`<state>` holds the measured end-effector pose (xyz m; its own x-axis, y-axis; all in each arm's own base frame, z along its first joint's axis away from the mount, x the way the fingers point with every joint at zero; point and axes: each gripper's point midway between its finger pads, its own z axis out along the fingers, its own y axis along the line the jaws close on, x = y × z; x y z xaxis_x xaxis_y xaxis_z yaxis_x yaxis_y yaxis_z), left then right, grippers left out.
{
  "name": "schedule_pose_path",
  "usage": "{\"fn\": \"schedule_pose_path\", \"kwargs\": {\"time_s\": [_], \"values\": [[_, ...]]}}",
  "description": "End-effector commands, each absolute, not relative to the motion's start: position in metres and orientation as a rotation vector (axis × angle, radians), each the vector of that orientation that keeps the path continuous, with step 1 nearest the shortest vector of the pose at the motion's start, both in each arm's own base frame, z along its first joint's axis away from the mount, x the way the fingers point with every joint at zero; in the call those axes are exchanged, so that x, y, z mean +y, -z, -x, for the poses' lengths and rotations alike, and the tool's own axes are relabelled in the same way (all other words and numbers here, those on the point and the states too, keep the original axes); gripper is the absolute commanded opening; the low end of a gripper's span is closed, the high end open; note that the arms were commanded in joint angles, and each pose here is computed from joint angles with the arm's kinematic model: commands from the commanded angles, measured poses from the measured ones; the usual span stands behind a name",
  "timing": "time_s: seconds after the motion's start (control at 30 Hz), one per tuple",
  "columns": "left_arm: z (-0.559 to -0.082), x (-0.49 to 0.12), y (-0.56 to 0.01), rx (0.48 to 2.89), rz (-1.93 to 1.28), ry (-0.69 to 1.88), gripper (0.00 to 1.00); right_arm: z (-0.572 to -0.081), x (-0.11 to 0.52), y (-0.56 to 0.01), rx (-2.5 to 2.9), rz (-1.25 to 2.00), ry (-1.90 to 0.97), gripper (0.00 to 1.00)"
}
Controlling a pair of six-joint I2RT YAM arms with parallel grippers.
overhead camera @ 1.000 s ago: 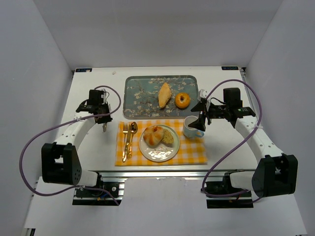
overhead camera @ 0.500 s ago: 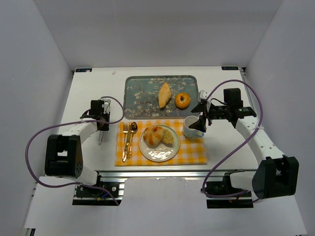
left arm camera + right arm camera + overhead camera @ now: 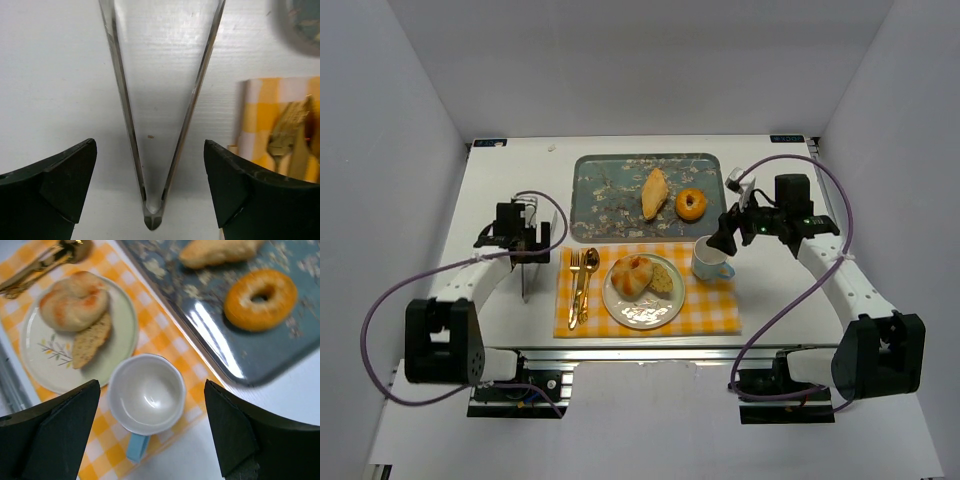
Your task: Place the bread
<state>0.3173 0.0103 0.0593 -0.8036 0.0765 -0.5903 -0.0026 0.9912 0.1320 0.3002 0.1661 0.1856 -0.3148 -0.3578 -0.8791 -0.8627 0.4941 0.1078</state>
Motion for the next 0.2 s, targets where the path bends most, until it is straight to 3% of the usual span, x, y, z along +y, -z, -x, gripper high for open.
{"fn": "schedule_pose_path", "kwargs": {"time_s": [0.0, 0.17], "values": [[-0.334, 0.001, -0.122, 2.325, 0.042, -0.070, 0.97, -0.327, 0.148, -0.187, 1.975, 0.855, -0.586, 0.89], [-0.329, -0.031, -0.180, 2.171, 0.096, 0.183, 0.95, -0.338, 0.152, -0.202, 1.929, 0.799, -0.599, 0.89]]}}
